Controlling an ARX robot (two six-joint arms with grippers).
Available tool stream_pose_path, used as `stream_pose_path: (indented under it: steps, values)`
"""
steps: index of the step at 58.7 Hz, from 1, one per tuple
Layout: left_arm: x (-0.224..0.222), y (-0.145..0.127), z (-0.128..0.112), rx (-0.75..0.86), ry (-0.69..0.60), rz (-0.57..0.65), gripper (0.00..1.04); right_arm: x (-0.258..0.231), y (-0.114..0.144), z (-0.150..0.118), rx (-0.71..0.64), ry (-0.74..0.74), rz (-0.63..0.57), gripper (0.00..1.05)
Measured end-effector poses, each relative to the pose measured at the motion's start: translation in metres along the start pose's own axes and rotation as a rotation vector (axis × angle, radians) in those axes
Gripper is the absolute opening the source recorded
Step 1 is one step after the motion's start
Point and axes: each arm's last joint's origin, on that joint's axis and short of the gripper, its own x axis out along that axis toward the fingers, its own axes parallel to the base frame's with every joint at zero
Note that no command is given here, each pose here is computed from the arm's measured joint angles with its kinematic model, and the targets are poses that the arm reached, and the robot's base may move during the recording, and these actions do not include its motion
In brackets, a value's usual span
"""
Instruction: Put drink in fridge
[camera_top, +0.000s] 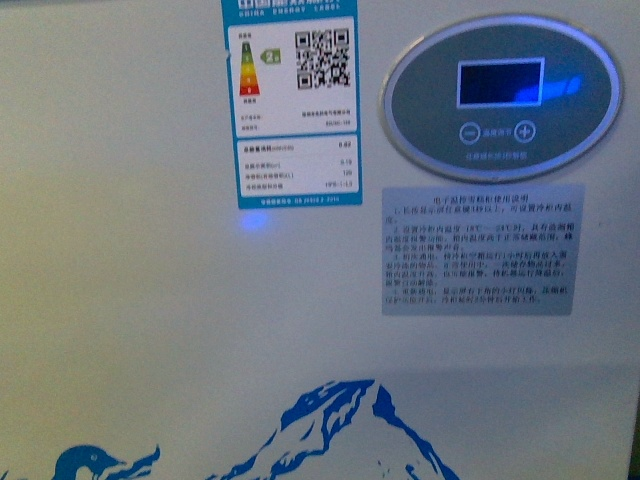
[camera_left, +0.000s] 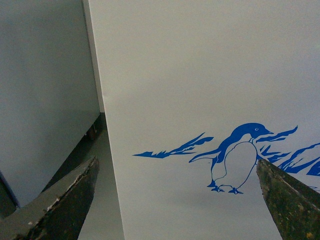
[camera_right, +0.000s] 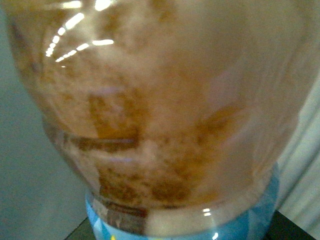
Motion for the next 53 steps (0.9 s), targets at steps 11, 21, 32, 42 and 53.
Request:
stream_pose_path:
  steps: [11,21,32,42,53]
  values:
    - [0.000,0.000,0.000,0.000,0.000,0.000,0.97,-0.068,0.008,-0.003,0.095,-0.079,0.012,0.39]
    - [0.000,0.000,0.000,0.000,0.000,0.000,0.97,-0.096,0.022,-0.020,0.113,-0.085,0.080,0.39]
    - [0.000,0.000,0.000,0.000,0.000,0.000,0.97,-0.095,0.028,-0.023,0.115,-0.080,0.095,0.39]
    - [0.000,0.000,0.000,0.000,0.000,0.000,0.97,-0.095,0.034,-0.026,0.106,-0.087,0.124,0.39]
    - [0.000,0.000,0.000,0.000,0.000,0.000,0.97,-0.095,0.046,-0.041,0.082,-0.063,0.157,0.39]
